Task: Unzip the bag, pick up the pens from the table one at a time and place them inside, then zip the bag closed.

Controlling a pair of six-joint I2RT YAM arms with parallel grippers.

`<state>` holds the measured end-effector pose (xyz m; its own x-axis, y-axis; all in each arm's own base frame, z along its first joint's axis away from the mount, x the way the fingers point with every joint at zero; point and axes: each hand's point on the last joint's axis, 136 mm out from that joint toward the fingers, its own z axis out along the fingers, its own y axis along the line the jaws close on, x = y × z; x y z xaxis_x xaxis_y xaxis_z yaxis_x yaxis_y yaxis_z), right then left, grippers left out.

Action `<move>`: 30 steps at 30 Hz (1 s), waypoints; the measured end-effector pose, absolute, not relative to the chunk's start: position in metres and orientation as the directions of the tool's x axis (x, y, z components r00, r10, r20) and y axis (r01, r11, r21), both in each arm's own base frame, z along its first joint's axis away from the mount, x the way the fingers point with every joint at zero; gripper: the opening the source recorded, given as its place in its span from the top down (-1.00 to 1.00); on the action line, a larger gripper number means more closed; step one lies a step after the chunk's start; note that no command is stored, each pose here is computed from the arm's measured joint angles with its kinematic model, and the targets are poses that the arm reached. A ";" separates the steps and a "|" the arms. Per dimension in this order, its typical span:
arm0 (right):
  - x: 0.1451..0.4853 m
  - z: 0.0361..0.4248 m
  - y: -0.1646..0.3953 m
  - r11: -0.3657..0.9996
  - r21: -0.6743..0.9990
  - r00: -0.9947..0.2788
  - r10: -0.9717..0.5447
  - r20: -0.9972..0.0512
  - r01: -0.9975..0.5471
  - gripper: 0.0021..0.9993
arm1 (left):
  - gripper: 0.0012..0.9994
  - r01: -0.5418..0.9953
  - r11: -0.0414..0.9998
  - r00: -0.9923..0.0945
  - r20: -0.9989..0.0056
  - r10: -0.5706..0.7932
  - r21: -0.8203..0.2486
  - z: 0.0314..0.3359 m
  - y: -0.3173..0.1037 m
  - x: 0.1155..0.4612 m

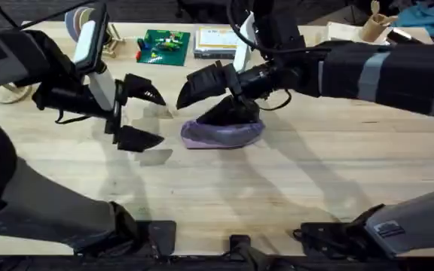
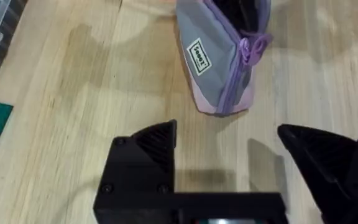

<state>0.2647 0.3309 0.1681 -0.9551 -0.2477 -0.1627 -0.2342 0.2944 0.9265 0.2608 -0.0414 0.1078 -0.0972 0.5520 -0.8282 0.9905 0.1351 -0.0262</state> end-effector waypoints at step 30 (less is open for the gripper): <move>0.255 0.254 0.315 0.325 0.758 -0.823 -0.161 -0.545 -0.565 -1.00 | -0.99 0.991 0.134 -0.095 -0.828 0.552 -0.025 0.108 -0.041 0.261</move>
<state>0.2550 0.3154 0.2540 -0.8230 -0.1608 -0.5448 -0.5653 0.3252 0.7581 0.2607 -0.0414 0.1078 -0.0952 0.5525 -0.8281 0.9907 0.1337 -0.0247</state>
